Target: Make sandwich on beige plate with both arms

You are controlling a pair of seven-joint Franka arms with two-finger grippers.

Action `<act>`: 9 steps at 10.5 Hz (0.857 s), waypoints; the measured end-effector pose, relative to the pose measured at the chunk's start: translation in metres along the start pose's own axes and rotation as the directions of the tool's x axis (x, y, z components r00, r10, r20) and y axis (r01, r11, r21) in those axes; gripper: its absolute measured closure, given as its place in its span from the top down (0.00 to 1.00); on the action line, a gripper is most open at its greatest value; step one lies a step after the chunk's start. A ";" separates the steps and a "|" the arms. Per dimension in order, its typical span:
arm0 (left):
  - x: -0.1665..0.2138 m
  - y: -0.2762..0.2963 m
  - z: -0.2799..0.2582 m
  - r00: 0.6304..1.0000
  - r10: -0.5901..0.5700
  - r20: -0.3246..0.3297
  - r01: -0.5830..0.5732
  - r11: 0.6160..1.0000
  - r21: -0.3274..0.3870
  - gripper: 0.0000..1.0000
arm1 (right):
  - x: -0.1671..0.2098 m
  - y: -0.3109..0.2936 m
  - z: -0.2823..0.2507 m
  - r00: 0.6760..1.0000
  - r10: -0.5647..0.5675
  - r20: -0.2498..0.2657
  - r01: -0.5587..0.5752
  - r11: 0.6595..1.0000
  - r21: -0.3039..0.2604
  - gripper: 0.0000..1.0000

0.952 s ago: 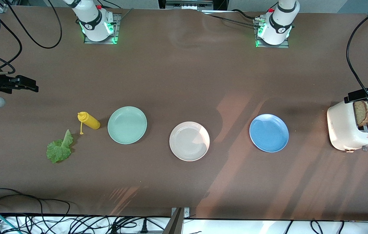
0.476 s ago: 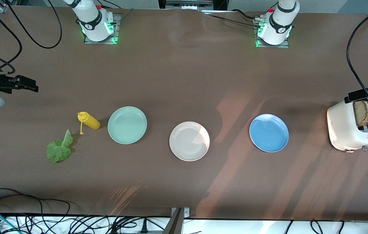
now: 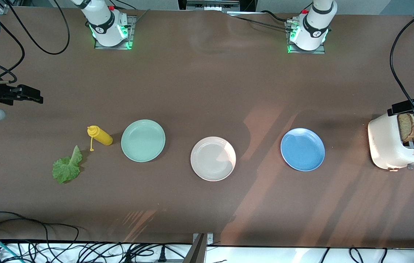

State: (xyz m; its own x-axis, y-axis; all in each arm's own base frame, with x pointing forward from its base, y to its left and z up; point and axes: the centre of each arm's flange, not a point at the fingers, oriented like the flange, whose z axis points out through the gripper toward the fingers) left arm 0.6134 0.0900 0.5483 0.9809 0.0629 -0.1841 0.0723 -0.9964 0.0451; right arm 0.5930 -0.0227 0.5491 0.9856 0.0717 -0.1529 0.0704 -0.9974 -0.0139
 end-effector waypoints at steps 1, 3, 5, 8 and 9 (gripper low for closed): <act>0.000 0.000 0.000 1.000 0.000 0.000 0.000 1.000 0.000 1.00 | 0.000 0.000 0.000 1.000 0.000 0.000 0.000 1.000 0.000 1.00; 0.000 0.000 0.000 1.000 0.000 0.001 0.000 1.000 0.000 1.00 | 0.000 0.000 0.000 1.000 0.000 0.000 0.000 1.000 0.000 1.00; 0.000 0.000 0.001 1.000 0.000 0.001 0.000 1.000 0.000 1.00 | 0.000 0.000 0.000 1.000 0.000 0.000 0.000 1.000 0.000 1.00; 0.001 0.000 0.002 1.000 0.000 0.003 0.000 1.000 0.000 1.00 | 0.000 0.000 0.000 1.000 0.000 0.000 0.000 1.000 0.000 1.00; 0.001 0.000 0.002 1.000 0.000 0.004 0.000 1.000 -0.001 1.00 | 0.000 0.000 0.000 1.000 0.000 0.000 0.000 1.000 0.000 1.00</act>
State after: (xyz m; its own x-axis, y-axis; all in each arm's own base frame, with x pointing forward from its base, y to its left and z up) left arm 0.6142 0.0902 0.5458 0.9802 0.0628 -0.1880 0.0726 -0.9963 0.0456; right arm 0.5930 -0.0227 0.5491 0.9856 0.0716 -0.1529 0.0703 -0.9974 -0.0139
